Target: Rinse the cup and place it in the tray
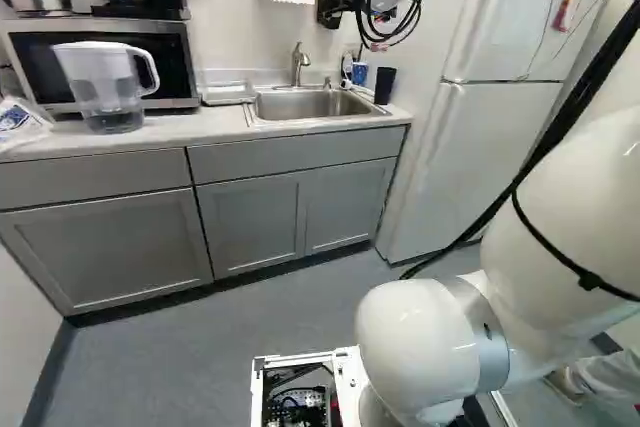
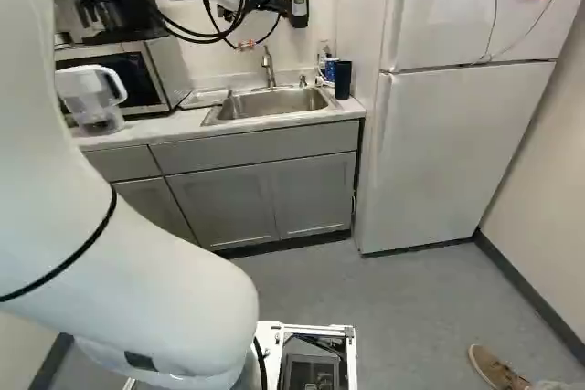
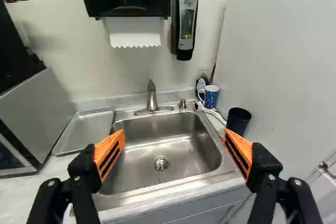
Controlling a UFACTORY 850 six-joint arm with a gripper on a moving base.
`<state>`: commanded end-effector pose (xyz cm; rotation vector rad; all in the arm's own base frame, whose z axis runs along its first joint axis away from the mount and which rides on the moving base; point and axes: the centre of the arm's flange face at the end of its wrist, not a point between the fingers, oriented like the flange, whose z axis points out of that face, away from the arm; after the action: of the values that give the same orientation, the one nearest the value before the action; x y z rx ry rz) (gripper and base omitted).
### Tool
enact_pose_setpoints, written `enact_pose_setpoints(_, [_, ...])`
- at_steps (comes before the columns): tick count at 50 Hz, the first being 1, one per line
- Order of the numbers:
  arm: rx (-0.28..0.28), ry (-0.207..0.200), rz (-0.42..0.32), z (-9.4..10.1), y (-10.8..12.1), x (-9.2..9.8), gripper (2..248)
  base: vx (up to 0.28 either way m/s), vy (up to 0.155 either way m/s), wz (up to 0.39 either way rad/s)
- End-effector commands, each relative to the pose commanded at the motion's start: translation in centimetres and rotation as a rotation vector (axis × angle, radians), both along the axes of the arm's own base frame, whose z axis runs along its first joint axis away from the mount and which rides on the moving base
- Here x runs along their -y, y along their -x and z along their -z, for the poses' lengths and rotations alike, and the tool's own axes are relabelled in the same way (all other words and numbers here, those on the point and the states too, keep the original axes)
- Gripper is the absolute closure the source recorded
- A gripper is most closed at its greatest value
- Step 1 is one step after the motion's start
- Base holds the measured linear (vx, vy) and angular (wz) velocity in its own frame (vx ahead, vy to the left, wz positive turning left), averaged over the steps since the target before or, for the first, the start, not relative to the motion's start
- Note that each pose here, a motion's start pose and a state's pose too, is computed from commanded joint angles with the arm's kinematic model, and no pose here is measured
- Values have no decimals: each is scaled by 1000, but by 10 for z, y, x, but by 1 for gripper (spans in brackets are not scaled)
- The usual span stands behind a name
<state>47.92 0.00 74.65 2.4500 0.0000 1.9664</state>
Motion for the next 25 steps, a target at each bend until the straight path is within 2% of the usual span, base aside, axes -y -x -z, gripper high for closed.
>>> enact_pose_setpoints(25, [0, 0, 0, 0, 0, 0, 3, 148, -3, -36])
